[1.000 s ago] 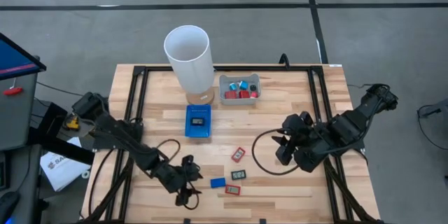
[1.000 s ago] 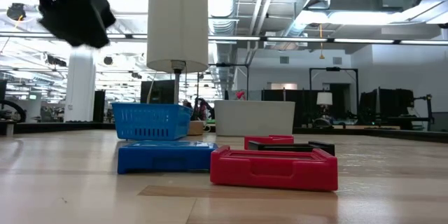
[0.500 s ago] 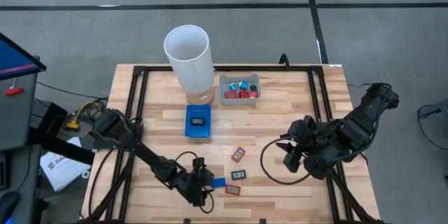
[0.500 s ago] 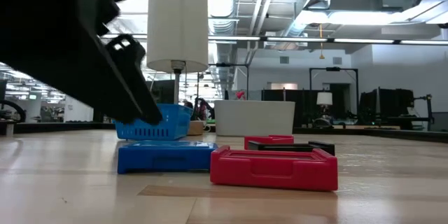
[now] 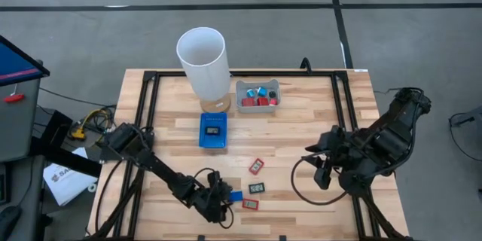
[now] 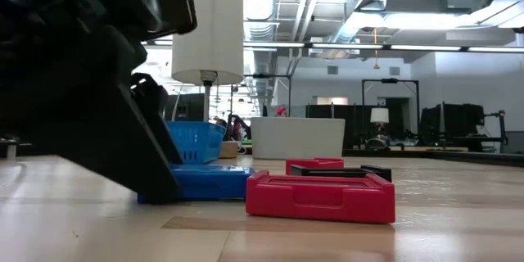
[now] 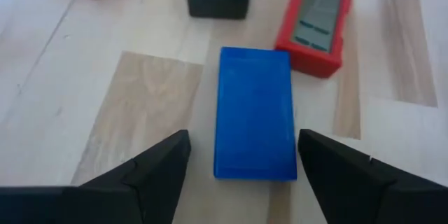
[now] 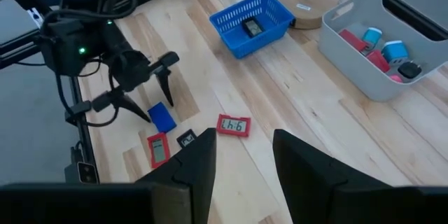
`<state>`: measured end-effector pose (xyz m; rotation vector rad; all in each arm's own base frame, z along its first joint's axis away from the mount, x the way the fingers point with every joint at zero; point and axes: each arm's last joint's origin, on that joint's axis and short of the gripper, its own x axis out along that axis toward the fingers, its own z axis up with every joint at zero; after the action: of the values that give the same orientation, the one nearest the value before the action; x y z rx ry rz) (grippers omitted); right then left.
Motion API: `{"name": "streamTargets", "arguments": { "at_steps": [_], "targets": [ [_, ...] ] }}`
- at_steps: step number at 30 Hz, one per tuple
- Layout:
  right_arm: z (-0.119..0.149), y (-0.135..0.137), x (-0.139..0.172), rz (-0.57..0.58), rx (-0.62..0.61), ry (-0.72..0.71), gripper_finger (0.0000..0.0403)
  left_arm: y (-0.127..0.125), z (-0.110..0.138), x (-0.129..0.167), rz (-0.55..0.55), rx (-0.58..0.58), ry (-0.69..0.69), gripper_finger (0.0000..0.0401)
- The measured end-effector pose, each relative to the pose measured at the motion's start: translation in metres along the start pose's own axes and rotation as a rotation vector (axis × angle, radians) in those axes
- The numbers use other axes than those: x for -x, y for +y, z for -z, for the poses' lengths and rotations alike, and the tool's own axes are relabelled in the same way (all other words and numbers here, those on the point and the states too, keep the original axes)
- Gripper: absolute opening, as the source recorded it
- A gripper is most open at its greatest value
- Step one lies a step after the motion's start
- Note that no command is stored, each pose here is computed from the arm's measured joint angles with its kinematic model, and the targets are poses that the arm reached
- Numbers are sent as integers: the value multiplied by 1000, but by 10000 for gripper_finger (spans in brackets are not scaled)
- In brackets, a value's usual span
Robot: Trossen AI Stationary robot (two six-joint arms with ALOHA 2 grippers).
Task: Pick & Place Office items
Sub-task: Put the blue digital clock into the blue bin
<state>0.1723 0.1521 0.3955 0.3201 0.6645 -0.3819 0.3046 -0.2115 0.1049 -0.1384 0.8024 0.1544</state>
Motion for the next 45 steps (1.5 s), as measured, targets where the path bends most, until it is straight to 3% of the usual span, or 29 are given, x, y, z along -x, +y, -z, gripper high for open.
{"name": "streamTargets", "arguments": {
  "at_steps": [8,11,15,21,25,30,37,45],
  "targets": [
    [0,0,0,0,1,-4,136,12,-12,-3,-19,122,-3,148],
    [0,0,0,1,1,-8,136,23,-24,2,-75,144,-52,148],
    [-1,0,0,11,5,-31,136,40,-58,22,-118,125,-155,148],
    [-4,-2,-3,34,-4,-53,136,93,-90,68,-258,50,-143,148],
    [-7,-4,-5,52,-16,-66,136,133,-84,100,-323,35,-38,151],
    [-11,-6,-8,83,-60,-112,136,167,-68,128,-273,169,-11,151],
    [-16,-9,-12,113,-123,-146,136,188,-47,118,-191,348,-6,151],
    [-22,-13,-18,143,-175,-158,136,204,-32,104,-224,386,7,155]
  ]
}}
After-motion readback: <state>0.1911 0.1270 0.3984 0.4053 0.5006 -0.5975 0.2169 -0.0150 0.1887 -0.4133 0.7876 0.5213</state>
